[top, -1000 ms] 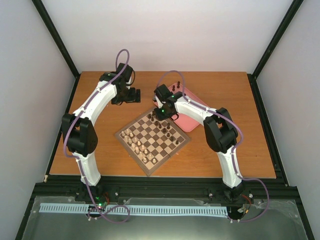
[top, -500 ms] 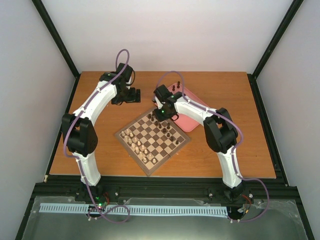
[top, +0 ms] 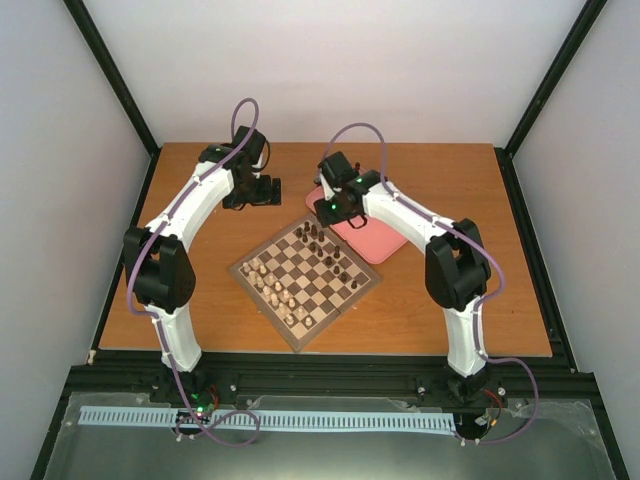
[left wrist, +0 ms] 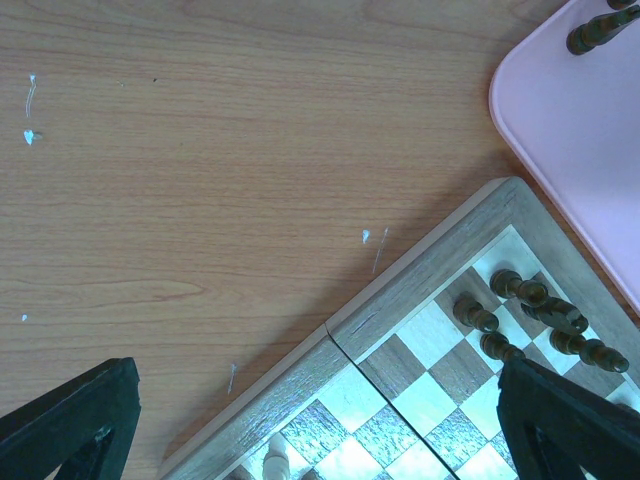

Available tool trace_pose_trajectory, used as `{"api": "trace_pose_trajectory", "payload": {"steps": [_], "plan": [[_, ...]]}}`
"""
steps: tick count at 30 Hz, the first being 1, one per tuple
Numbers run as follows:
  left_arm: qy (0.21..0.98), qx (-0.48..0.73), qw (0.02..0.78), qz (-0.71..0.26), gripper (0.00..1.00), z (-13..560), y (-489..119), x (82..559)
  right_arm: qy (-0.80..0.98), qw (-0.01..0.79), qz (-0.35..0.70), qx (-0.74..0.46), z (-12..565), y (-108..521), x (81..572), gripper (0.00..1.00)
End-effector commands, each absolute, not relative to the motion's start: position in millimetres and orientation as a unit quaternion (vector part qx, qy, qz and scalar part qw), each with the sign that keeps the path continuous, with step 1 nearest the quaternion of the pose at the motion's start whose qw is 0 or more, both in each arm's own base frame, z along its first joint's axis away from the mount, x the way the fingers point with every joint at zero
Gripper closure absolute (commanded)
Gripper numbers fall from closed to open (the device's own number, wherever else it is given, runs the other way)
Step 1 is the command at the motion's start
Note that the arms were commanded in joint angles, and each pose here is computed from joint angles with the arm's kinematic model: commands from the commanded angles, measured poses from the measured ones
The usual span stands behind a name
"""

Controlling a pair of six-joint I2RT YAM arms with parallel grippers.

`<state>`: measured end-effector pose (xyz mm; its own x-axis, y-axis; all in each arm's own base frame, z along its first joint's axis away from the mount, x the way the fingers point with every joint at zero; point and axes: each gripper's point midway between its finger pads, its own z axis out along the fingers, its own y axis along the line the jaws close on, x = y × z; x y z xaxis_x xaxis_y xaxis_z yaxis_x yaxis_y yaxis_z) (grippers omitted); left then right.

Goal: Set up the chess pieces on the board
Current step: Place the chess piece on the chessboard, then pick up the chess piece from the storage box.

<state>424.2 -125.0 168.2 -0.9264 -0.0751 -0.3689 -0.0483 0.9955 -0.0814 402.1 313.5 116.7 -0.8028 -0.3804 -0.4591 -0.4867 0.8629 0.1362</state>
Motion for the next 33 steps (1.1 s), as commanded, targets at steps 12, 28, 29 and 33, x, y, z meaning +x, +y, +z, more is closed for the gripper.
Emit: {"api": "trace_pose_trajectory", "payload": {"steps": [12,28,29,33], "plan": [[0.975,-0.031,0.213,-0.05,0.0,189.3,-128.7,426.4,0.926,0.361,0.07,-0.082,182.7,233.9,566.7,0.4],[0.98,-0.027,0.191,-0.048,0.0,172.2,-133.6,429.4,0.915,0.392,0.076,-0.061,119.4,220.1,636.7,0.4],[0.98,-0.028,0.19,-0.047,0.0,171.2,-133.4,429.2,0.915,0.393,0.076,-0.059,116.5,220.5,638.6,0.4],[0.981,-0.027,0.186,-0.044,0.0,167.4,-133.0,430.0,0.913,0.395,0.088,-0.049,108.7,220.7,645.2,0.42]]}}
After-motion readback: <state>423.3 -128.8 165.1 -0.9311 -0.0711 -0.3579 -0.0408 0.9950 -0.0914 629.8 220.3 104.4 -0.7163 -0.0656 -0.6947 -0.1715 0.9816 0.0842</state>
